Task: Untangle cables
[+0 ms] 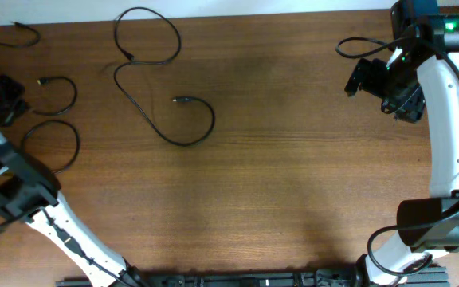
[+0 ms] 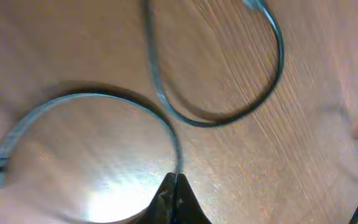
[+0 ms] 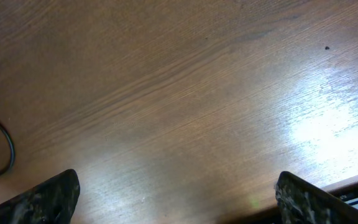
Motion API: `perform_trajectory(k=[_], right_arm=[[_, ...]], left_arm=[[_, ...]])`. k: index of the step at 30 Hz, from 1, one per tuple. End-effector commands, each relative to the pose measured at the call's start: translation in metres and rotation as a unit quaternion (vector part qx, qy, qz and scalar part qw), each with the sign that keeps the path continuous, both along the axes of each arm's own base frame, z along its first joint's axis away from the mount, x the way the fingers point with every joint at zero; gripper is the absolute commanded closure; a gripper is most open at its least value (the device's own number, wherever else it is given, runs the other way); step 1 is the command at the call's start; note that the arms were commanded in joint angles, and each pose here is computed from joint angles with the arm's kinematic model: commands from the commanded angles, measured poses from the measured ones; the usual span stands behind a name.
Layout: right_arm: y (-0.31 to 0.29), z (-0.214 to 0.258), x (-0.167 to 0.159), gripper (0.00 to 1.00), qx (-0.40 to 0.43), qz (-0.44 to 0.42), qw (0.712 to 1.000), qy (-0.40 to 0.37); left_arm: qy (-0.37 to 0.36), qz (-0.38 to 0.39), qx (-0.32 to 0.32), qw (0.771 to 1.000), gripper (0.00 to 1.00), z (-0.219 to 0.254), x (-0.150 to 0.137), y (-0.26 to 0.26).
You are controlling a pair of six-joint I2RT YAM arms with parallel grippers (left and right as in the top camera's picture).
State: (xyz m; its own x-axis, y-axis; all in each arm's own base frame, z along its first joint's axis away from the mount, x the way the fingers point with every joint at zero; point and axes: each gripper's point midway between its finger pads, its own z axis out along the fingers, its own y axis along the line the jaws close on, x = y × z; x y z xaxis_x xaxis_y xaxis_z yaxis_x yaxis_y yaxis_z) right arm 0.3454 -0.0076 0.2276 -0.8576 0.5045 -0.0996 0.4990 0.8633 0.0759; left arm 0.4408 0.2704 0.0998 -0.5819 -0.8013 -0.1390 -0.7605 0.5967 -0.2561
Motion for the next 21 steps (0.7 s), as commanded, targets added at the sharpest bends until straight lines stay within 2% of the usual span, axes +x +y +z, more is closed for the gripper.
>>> perform_trajectory(k=[1, 4, 10, 12, 18, 20, 21], right_arm=[[-0.001, 0.005, 0.000, 0.02, -0.003, -0.002, 1.000, -0.009], [-0.001, 0.005, 0.000, 0.02, -0.003, -0.002, 1.000, -0.009], [-0.001, 0.005, 0.000, 0.02, -0.002, -0.002, 1.000, -0.009], [-0.001, 0.005, 0.000, 0.02, -0.003, -0.002, 1.000, -0.009], [-0.001, 0.005, 0.000, 0.02, -0.002, -0.002, 1.000, -0.009], [-0.001, 0.005, 0.000, 0.02, -0.003, -0.002, 1.000, -0.009], [-0.001, 0.005, 0.000, 0.02, -0.003, -0.002, 1.000, -0.009]], left_arm=[[0.030, -0.035, -0.018, 0.999, 1.00, -0.032, 0.015, -0.034], [0.076, -0.048, 0.002, 0.996, 1.00, -0.053, 0.012, -0.043], [0.104, -0.049, 0.029, 0.993, 1.00, -0.068, 0.009, -0.037], [0.123, -0.051, 0.017, 0.991, 1.00, -0.085, 0.004, -0.040], [0.101, -0.049, 0.030, 0.993, 1.00, -0.103, 0.020, -0.032], [0.104, -0.049, 0.031, 0.993, 1.00, -0.105, 0.019, -0.031], [0.129, -0.046, 0.041, 0.990, 1.00, -0.109, 0.009, -0.027]])
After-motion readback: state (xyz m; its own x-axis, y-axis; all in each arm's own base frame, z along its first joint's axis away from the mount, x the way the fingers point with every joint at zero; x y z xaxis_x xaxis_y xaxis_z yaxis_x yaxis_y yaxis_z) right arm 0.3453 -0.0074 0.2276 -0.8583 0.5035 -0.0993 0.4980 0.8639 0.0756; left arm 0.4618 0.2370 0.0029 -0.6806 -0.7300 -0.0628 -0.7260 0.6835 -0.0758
